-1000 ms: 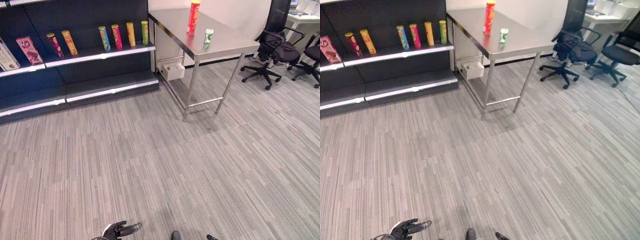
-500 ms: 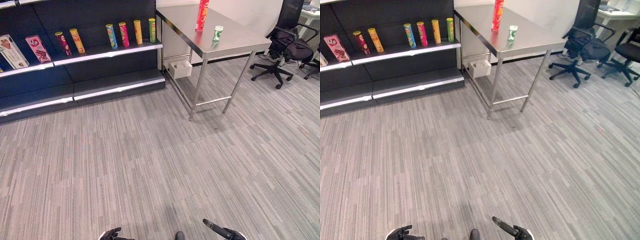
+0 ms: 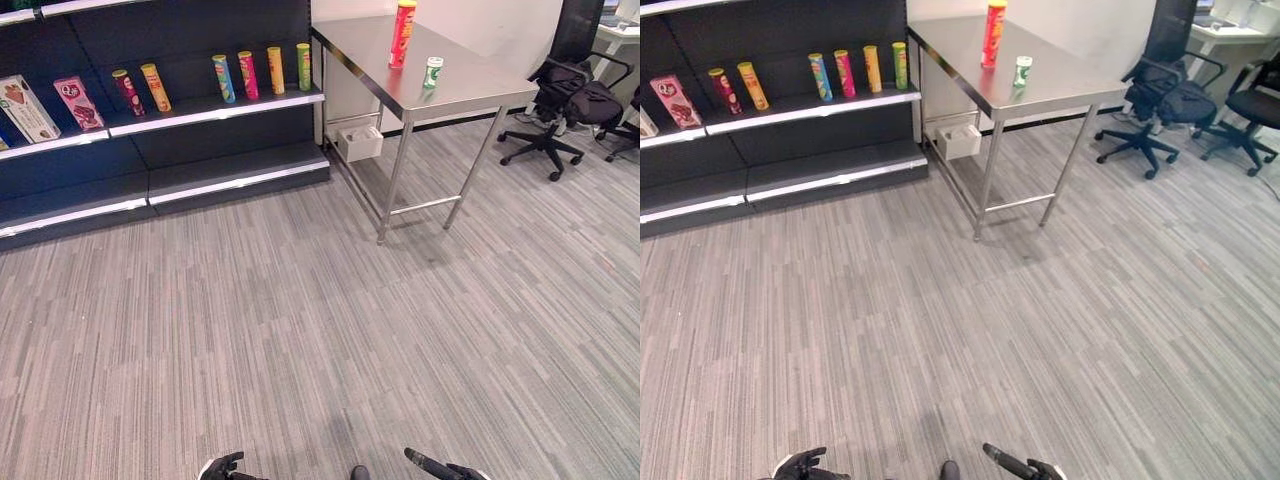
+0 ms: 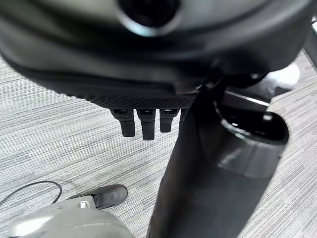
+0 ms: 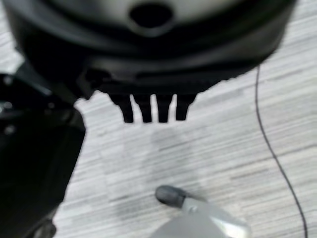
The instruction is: Put the goods on the table back onto the shelves and tidy them up.
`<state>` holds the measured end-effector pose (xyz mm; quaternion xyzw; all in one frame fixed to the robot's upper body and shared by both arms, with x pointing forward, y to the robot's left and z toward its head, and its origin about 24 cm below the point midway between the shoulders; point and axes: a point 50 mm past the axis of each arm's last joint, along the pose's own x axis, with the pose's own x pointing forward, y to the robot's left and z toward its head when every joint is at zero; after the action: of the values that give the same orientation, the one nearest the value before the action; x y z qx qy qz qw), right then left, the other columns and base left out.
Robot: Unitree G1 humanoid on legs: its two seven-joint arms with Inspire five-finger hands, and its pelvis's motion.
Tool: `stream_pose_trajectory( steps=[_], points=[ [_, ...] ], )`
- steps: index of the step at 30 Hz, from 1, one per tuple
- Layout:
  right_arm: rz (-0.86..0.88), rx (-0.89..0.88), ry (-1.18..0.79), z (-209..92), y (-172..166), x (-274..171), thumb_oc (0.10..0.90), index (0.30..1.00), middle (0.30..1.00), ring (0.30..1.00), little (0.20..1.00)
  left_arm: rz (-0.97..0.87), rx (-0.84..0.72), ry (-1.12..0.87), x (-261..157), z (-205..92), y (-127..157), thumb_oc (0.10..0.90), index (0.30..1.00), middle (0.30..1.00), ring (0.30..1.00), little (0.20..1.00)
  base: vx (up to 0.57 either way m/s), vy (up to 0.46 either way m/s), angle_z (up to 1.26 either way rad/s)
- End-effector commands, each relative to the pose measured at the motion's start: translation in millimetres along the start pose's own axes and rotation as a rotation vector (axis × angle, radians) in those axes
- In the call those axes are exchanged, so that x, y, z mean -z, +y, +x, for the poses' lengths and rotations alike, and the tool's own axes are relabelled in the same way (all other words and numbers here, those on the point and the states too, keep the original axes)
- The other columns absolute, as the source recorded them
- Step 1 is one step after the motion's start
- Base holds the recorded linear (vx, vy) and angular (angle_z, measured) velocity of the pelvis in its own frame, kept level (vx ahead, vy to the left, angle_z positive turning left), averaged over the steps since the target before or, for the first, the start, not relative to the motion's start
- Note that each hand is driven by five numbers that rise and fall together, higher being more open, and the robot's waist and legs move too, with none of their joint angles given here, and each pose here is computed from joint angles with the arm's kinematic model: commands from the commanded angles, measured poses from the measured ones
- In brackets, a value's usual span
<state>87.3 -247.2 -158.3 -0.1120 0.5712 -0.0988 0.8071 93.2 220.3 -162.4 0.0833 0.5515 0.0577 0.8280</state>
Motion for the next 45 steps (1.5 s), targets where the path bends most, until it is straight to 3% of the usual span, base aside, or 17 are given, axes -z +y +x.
stream_pose_trajectory(
  steps=[1,5,14,21,26,33,39,45],
  points=[
    [-0.051,0.028,-0.029,2,-9,-12,0.800,0.900,0.900,0.900,0.900,0.062,-0.028,-0.054,-19,4,7,0.800,0.900,0.900,0.900,0.900,0.00,0.000,0.00],
    [-0.045,0.018,-0.020,2,-6,-10,0.800,0.900,0.900,0.900,0.900,0.043,-0.027,-0.050,-19,4,7,0.800,0.900,0.900,0.900,0.900,0.01,-0.044,-0.03],
    [-0.020,0.038,-0.147,2,-15,-43,0.800,0.900,0.900,0.900,0.900,-0.033,-0.052,-0.189,-63,5,12,0.800,0.900,0.900,0.900,0.900,-0.06,-0.135,0.02],
    [-0.051,0.071,-0.162,2,-24,-48,0.800,0.900,0.900,0.900,0.900,-0.116,-0.079,-0.235,-71,4,15,0.800,0.900,0.900,0.900,0.900,0.45,0.057,0.20],
    [-0.059,0.025,-0.089,2,-11,-24,0.800,0.900,0.900,0.900,0.900,-0.104,-0.096,-0.151,-45,4,21,0.800,0.900,0.900,0.900,0.900,0.59,0.261,-0.76],
    [0.039,0.055,-0.102,2,-18,-28,0.800,0.900,0.900,0.900,0.900,-0.088,-0.115,-0.144,-47,4,30,0.800,0.900,0.900,0.900,0.900,0.34,0.253,-0.09],
    [0.046,0.056,-0.054,2,-17,-16,0.800,0.900,0.900,0.900,0.900,-0.036,-0.101,-0.200,-65,5,26,0.800,0.900,0.900,0.900,0.900,0.48,-0.115,0.29],
    [0.020,0.049,0.015,-1,-21,9,0.800,0.900,0.900,0.900,0.900,-0.028,-0.058,-0.183,-56,5,14,0.800,0.900,0.900,0.900,0.900,0.49,-0.226,0.72]
  ],
)
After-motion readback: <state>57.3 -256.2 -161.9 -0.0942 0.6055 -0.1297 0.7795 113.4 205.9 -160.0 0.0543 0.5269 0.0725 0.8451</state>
